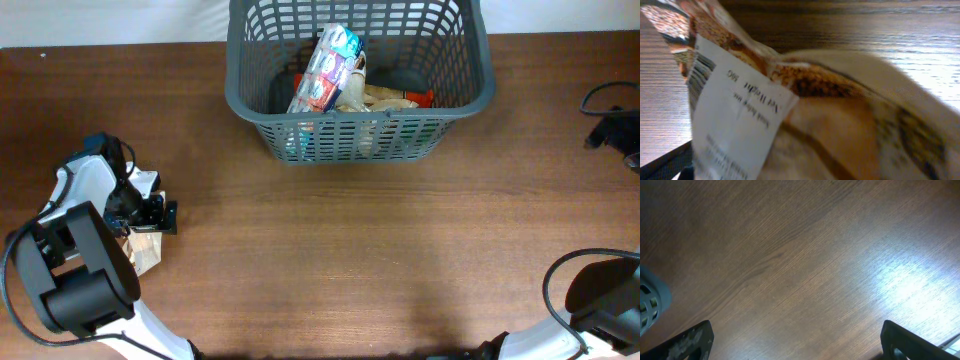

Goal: Pack container
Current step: 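Close the left gripper on the snack wrapper and lift it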

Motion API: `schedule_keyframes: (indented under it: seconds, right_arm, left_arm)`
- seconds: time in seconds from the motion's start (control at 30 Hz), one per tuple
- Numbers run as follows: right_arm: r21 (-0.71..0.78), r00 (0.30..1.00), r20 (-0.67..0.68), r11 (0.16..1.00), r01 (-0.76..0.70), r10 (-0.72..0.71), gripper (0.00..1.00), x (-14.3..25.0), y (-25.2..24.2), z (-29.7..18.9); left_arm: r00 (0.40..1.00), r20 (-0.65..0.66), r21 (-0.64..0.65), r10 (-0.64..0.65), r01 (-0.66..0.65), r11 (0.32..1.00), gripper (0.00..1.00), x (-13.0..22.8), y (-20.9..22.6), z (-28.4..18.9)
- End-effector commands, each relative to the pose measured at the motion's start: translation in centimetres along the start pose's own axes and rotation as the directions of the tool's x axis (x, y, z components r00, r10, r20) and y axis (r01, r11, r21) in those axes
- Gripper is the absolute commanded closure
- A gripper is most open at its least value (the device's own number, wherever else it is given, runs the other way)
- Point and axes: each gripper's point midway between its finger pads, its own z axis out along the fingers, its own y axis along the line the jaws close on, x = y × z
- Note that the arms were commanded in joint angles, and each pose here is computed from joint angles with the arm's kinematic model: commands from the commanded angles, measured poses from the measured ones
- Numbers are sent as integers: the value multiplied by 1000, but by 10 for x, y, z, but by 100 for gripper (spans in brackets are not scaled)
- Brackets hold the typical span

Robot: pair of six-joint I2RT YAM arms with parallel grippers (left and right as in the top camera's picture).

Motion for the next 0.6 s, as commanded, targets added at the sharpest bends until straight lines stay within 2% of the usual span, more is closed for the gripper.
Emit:
schedule_keyframes:
  seconds: [0.0, 0.57]
  right_arm:
    - [0, 1000, 12, 1000, -12, 12, 1, 0, -1, -4]
    - [0, 1000, 12, 1000, -12, 12, 1, 0, -1, -4]
  left_arm:
    - [999, -28, 15, -37, 37, 999, 1, 6, -2, 10]
    - [999, -5, 58, -37, 38, 998, 1, 1, -9, 11]
